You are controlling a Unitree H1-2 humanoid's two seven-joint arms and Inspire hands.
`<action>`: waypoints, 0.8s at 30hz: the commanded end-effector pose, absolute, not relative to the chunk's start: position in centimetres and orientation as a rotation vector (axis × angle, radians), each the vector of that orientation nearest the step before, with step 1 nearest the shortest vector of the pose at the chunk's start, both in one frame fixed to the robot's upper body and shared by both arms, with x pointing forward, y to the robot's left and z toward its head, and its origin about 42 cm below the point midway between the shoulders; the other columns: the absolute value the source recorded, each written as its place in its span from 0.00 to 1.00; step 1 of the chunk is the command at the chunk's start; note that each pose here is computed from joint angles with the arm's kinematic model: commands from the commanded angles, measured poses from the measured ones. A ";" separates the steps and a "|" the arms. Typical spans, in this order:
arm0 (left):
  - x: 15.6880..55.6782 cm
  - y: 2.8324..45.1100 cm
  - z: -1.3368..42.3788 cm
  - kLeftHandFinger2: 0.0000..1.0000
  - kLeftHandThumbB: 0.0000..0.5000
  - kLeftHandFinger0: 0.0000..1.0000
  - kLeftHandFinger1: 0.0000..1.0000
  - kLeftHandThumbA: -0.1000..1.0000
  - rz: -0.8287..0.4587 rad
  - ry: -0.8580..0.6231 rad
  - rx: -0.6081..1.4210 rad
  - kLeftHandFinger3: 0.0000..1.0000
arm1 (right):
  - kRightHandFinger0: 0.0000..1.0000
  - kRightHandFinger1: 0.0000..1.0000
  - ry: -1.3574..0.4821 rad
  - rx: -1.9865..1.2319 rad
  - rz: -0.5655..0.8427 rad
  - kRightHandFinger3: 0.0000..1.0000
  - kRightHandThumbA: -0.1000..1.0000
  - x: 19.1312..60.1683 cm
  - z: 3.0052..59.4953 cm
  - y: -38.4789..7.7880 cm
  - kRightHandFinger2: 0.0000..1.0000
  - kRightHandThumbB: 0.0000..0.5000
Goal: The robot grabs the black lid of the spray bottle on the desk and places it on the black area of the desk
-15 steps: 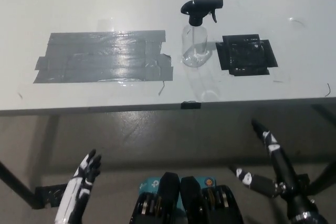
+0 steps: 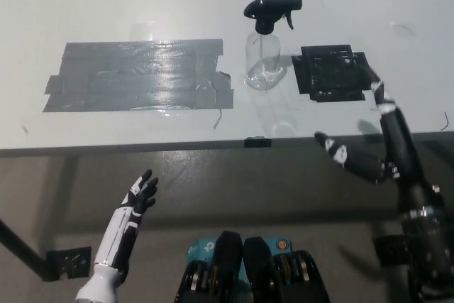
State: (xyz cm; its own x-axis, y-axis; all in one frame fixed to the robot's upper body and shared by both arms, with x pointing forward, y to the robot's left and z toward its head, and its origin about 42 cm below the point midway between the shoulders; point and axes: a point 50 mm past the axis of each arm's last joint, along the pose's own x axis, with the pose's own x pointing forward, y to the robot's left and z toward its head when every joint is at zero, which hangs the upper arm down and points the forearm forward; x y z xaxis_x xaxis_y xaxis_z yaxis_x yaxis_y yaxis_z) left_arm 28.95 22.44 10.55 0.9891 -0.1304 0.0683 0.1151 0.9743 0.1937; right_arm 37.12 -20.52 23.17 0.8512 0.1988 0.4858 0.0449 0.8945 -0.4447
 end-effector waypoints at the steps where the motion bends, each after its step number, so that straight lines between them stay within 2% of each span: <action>1: 28.8 22.4 10.7 1.00 0.33 1.00 1.00 1.00 -0.130 -0.122 0.205 1.00 | 1.00 1.00 -0.608 -0.582 0.054 1.00 0.93 40.0 27.1 -20.6 1.00 0.59; 4: 28.6 22.5 10.5 1.00 0.32 1.00 1.00 1.00 -0.127 -0.113 0.203 1.00 | 1.00 1.00 -0.623 -0.739 0.046 1.00 0.97 42.8 29.8 -20.2 1.00 0.60; 5: 28.6 22.5 10.5 1.00 0.34 1.00 1.00 1.00 -0.126 -0.111 0.202 1.00 | 1.00 1.00 -0.628 -0.774 0.045 1.00 0.96 43.4 30.4 -20.1 1.00 0.60; 10: 28.1 22.9 10.0 1.00 0.37 1.00 1.00 1.00 -0.125 -0.097 0.222 1.00 | 1.00 1.00 -0.619 -0.958 0.060 1.00 0.89 47.7 33.9 -18.5 1.00 0.73; 15: 28.1 23.4 9.4 1.00 0.34 1.00 1.00 1.00 -0.127 -0.095 0.244 1.00 | 1.00 1.00 -0.566 -1.081 0.123 1.00 0.82 50.7 36.6 -16.2 1.00 0.92; 18: 28.0 23.5 9.3 1.00 0.33 1.00 1.00 1.00 -0.128 -0.096 0.256 1.00 | 1.00 1.00 -0.518 -1.151 0.143 1.00 0.83 52.2 37.4 -14.9 1.00 1.00; 21: 28.1 23.6 9.2 1.00 0.33 1.00 1.00 1.00 -0.138 -0.102 0.264 1.00 | 1.00 1.00 -0.492 -1.184 0.145 1.00 0.81 53.2 38.0 -14.0 1.00 1.00; 24: 28.3 23.6 9.3 1.00 0.34 1.00 1.00 1.00 -0.140 -0.107 0.280 1.00 | 1.00 1.00 -0.472 -1.209 0.146 1.00 0.83 54.1 38.4 -13.4 1.00 1.00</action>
